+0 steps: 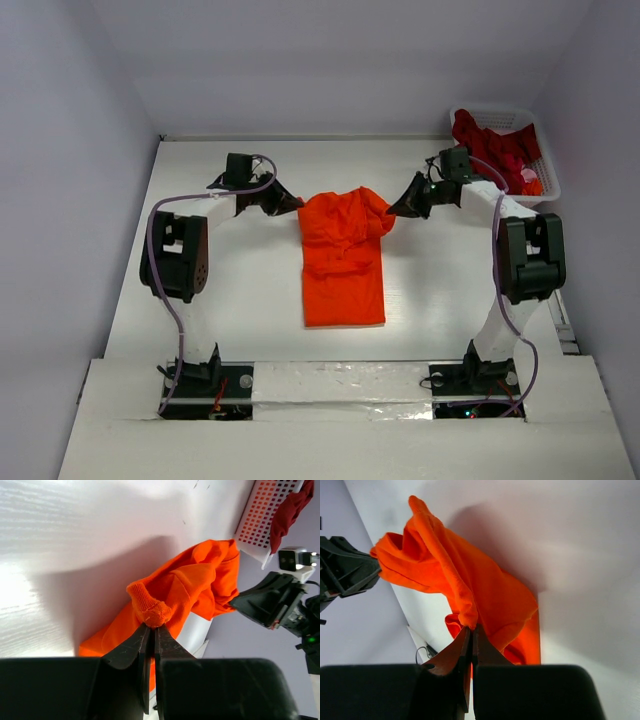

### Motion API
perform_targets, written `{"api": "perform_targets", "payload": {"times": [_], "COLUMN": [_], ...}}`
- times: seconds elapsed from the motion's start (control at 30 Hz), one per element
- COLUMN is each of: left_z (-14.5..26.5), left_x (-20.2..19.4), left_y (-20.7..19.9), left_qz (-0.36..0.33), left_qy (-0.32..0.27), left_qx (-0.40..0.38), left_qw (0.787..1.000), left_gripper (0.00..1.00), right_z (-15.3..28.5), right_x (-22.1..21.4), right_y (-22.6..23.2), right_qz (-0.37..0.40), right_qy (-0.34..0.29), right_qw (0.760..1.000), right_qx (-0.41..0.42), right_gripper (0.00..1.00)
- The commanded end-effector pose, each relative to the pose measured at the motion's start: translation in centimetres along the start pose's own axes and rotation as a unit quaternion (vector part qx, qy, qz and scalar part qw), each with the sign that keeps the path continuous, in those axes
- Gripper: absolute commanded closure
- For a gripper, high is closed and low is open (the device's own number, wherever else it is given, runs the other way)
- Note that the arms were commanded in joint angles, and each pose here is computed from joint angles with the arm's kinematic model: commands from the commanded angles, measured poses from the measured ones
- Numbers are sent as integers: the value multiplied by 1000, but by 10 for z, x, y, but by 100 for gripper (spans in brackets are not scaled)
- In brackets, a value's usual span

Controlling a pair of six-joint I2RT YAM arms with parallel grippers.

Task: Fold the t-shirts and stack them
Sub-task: Grab one side of the 2/3 rectangular tshirt with both arms, then fold the long partially folded tshirt into a neat square

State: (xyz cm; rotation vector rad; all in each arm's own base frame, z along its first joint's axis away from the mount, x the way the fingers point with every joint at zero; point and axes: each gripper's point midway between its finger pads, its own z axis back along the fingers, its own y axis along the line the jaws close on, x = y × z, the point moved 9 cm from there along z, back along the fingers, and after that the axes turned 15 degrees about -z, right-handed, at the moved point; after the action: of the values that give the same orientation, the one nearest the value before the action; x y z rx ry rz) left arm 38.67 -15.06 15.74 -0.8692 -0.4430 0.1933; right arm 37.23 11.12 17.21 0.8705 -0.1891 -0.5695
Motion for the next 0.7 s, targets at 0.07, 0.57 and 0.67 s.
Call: {"api": "perform_targets", "payload": {"times": [0.07,0.57,0.67], "left_z": [25,51,52], "left_x": [5,4,-2], "left_y": [-27,-51,-52], "left_qz": [-45,-53,-56], "left_qy": [-12,-25,-19], "left_qx": [-12,-24,-20], "left_qw": [999,998,998], "left_gripper": [100,100,100], "right_z": [17,30,37], "right_x": [-13,-31,-35], "right_y": [13,7,11], "right_qz": [28,32,37], "right_qy": [-1,6,4], "right_qw": [999,999,999], "right_qx": [26,31,38], "right_gripper": [100,100,100]}}
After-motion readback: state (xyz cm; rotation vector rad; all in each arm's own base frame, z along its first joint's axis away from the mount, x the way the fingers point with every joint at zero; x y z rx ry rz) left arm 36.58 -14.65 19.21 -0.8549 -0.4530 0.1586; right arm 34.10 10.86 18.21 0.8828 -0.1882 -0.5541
